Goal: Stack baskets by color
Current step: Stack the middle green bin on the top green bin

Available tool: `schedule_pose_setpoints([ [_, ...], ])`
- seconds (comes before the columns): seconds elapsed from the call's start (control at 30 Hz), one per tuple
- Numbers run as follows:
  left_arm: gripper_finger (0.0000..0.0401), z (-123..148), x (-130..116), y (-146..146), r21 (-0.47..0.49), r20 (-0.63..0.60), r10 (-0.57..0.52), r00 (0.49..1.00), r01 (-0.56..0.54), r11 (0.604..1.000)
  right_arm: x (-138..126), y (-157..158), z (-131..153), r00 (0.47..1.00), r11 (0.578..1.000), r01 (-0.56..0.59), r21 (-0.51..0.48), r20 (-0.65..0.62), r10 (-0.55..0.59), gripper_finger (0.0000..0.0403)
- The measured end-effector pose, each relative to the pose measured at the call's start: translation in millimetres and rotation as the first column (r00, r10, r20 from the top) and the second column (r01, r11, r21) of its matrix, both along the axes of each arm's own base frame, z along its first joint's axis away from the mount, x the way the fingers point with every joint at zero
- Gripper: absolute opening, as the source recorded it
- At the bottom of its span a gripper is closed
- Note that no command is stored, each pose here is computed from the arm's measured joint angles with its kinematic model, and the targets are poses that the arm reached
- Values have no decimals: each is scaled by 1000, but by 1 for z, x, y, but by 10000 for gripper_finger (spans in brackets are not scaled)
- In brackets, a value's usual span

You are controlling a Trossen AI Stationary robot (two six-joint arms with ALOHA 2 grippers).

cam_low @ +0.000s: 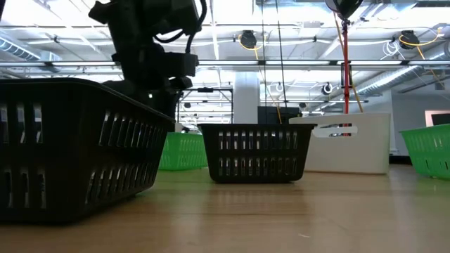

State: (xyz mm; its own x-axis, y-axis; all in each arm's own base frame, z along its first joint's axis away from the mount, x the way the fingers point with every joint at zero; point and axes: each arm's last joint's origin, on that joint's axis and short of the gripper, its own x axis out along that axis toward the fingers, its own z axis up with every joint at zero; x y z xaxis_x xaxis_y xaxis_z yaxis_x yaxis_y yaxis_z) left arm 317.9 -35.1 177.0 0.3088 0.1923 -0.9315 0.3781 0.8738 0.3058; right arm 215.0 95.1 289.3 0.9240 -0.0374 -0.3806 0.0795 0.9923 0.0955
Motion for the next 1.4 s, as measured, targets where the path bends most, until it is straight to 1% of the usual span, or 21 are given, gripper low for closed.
schedule_pose_setpoints([
  [0.23,80,0,-1,0,16,-21,-80,997,81,997,0,0,0,1000,1000,-6,-15,0,6,0],
  [0.4,19,-1,-6,-1,2,-100,-183,978,184,983,0,0,0,1000,1000,-6,-15,0,6,0],
  [0.47,11,0,-8,-1,6,-115,-202,973,204,979,0,0,0,1000,1000,-6,-15,0,6,0],
  [0.5,13,1,-9,-1,5,-113,-199,973,201,980,0,0,0,1000,1000,-6,-15,0,6,0],
  [0.57,32,1,-9,-1,1,-105,-170,980,171,985,0,0,0,1000,1000,-6,-15,0,6,0],
  [0.7,89,1,-9,0,36,-100,-115,988,119,992,0,0,0,1000,1000,-8,-18,-1,8,0],
  [0.87,145,2,-10,-2,28,-89,-69,994,71,997,0,0,0,1000,1000,-8,-19,-1,8,0],
  [0.93,162,8,-12,-3,12,-65,-19,998,19,1000,0,0,0,1000,1000,-8,-19,-1,8,0],
  [1.03,180,19,-16,-3,-30,-2,98,995,-98,995,0,0,0,1000,1000,-8,-20,-2,8,0],
  [1.17,194,33,-16,-1,-126,102,282,954,-269,955,0,0,0,1000,1000,-10,-22,-3,9,0],
  [1.2,195,35,-15,-1,-159,130,331,935,-310,937,0,0,0,1000,1000,-10,-23,-2,10,0],
  [1.27,195,38,-8,0,-241,190,434,881,-386,890,0,0,0,1000,1000,-10,-24,-3,10,0],
  [1.3,196,38,-6,0,-271,202,471,859,-413,869,0,0,0,1000,1000,-11,-26,-2,11,0],
  [1.4,196,32,2,0,-300,232,535,812,-463,834,0,0,0,1000,1000,-11,-26,-1,11,0],
])
